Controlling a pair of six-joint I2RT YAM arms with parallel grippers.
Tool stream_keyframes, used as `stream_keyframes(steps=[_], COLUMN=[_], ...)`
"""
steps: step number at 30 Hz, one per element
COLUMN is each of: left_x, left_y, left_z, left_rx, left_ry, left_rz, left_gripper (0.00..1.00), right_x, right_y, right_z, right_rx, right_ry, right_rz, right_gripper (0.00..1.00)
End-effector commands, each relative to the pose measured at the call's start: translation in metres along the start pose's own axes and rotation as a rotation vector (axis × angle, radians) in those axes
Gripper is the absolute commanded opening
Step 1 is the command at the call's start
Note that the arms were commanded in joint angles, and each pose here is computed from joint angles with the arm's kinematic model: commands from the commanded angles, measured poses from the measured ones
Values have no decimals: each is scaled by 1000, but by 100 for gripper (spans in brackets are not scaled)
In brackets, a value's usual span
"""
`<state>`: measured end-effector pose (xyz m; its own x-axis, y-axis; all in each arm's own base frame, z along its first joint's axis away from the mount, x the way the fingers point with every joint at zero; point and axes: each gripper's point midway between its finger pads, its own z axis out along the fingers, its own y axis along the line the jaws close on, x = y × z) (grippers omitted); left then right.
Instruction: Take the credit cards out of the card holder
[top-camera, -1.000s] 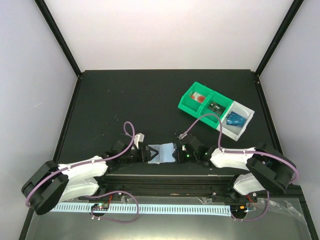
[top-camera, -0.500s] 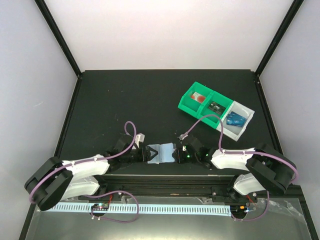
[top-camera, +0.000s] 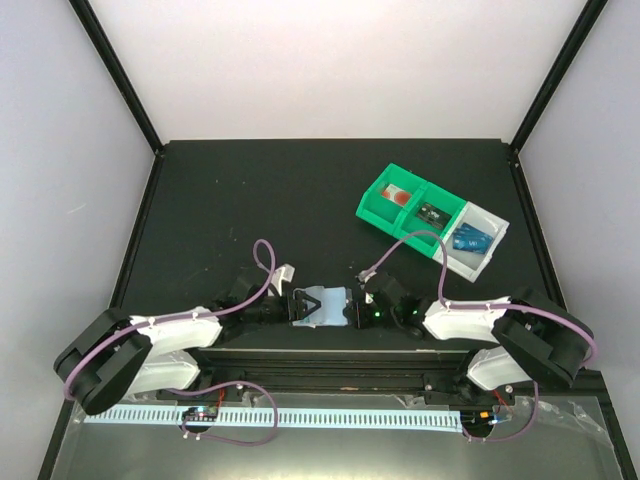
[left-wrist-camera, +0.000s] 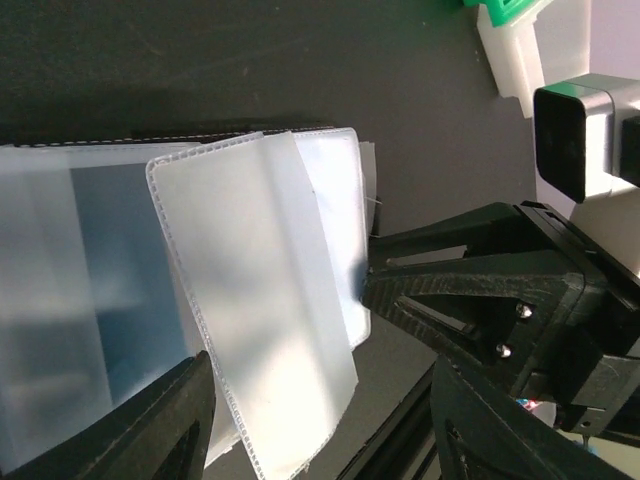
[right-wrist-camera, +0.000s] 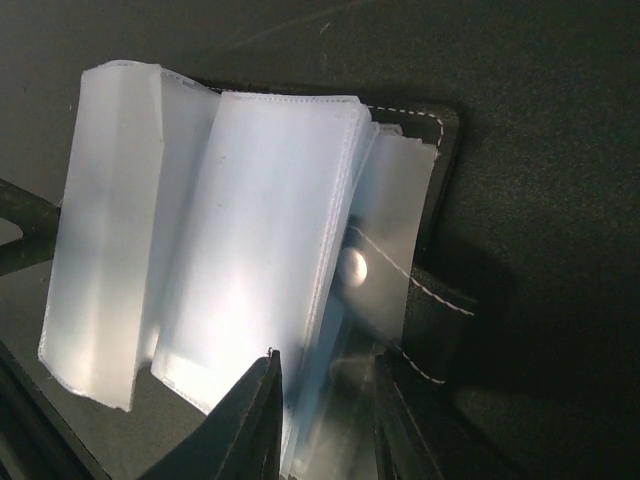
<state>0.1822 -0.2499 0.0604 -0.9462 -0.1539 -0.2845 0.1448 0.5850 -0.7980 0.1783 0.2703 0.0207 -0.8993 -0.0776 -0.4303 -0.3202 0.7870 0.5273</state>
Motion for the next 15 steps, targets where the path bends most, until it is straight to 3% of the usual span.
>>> stream_keyframes(steps=[1,7,15], left_x=[-15,-8,1], left_y=[-37,-59,-76], left_z=[0,7,21], left_rx=[133,245,279], left_ry=[-24,30,86], left_rz=[24,26,68], left_gripper=[60,60,60], right_x=[9,3,3], right_y=[-2,-5,-6], right_z=[-2,-6,-9], right_rx=[-2,5,8], right_ry=[15,-29,-42], right_rz=[-1,-1,4], right_gripper=[28,28,33])
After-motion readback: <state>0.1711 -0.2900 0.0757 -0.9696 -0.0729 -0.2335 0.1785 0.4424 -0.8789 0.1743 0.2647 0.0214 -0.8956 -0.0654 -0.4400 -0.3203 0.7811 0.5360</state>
